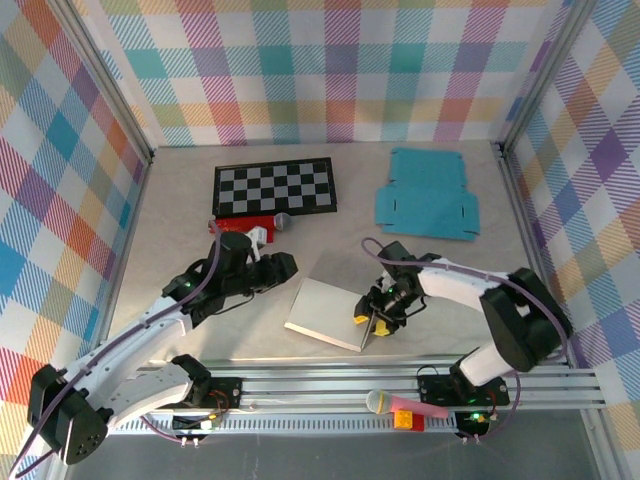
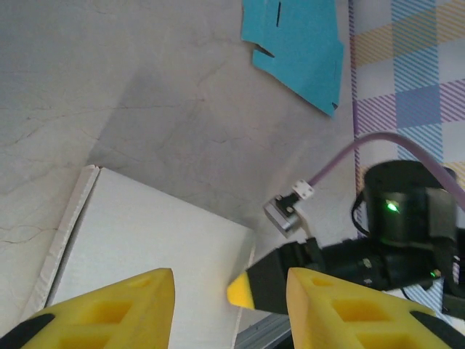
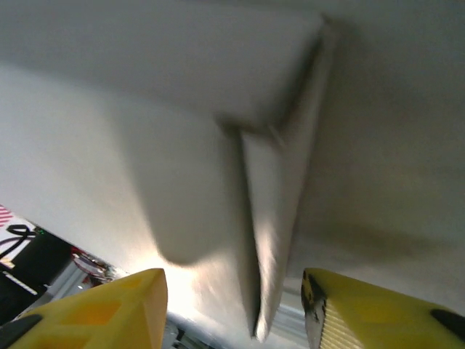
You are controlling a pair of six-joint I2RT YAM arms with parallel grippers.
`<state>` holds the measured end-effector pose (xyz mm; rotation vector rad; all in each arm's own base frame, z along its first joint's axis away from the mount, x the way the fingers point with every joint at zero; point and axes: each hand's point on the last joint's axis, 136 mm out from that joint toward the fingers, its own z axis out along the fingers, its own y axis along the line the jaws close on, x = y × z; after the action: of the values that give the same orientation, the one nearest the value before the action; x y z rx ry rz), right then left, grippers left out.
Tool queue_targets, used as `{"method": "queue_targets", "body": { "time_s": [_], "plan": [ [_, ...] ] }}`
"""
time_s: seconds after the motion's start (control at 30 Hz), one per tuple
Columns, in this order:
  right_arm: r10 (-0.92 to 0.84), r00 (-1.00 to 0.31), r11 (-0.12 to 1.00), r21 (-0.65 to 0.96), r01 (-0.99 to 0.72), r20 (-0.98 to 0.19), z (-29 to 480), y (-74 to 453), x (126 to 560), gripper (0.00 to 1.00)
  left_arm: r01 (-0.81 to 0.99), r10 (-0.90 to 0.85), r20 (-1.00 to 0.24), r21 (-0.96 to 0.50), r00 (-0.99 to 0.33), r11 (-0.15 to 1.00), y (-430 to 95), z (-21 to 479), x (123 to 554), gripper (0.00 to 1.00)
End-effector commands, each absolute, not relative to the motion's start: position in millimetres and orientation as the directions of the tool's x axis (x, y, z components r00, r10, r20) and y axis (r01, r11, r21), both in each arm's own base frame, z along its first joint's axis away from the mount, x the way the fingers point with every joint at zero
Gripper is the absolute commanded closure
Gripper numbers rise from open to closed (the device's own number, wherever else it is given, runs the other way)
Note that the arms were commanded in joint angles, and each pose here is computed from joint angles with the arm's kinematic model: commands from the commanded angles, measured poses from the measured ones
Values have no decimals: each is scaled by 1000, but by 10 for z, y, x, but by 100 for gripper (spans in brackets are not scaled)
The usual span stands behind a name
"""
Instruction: Fold the paper box
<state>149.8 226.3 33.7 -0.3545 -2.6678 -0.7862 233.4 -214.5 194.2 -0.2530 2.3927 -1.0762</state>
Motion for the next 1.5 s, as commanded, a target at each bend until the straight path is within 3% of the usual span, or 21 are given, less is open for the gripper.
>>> {"method": "queue_targets", "body": {
  "time_s": [0.0, 0.37, 0.7, 0.93, 1.1, 1.23, 1.33, 1.47],
  "plan": [
    [81, -943, 816, 523, 249, 322, 381, 2512, 1699, 52, 58, -351, -430, -697, -832, 715, -1951, 2139, 2268, 58],
    [-50, -966, 827, 553, 101, 252, 315, 3684, 2252, 64, 75, -378, -604, -590, -702, 804, -1356, 2701, 2035, 61],
    [-138, -978, 774, 633, -9, 156, 244, 4774, 2670, 63, 50, -393, -631, -566, -668, 823, -968, 2816, 1659, 61],
    [-197, -976, 736, 672, -82, 96, 232, 5150, 2733, 56, 57, -396, -618, -583, -679, 811, -922, 2814, 1519, 61],
    [-159, -986, 721, 677, -147, -45, 748, 5007, 2863, 49, 48, -418, -596, -610, -686, 791, -970, 2818, 1542, 63],
    [-53, -991, 728, 675, -121, -120, 1217, 4600, 2963, 46, 56, -453, -567, -664, -688, 746, -1149, 2835, 1693, 64],
    [71, -982, 739, 670, -66, -175, 1535, 4053, 3052, 45, 89, -451, -537, -707, -713, 702, -1403, 2833, 1855, 64],
    [341, -924, 713, 688, 134, -174, 1732, 2909, 3197, 46, 124, -409, -493, -741, -768, 660, -1806, 2758, 2122, 64]
  ]
}}
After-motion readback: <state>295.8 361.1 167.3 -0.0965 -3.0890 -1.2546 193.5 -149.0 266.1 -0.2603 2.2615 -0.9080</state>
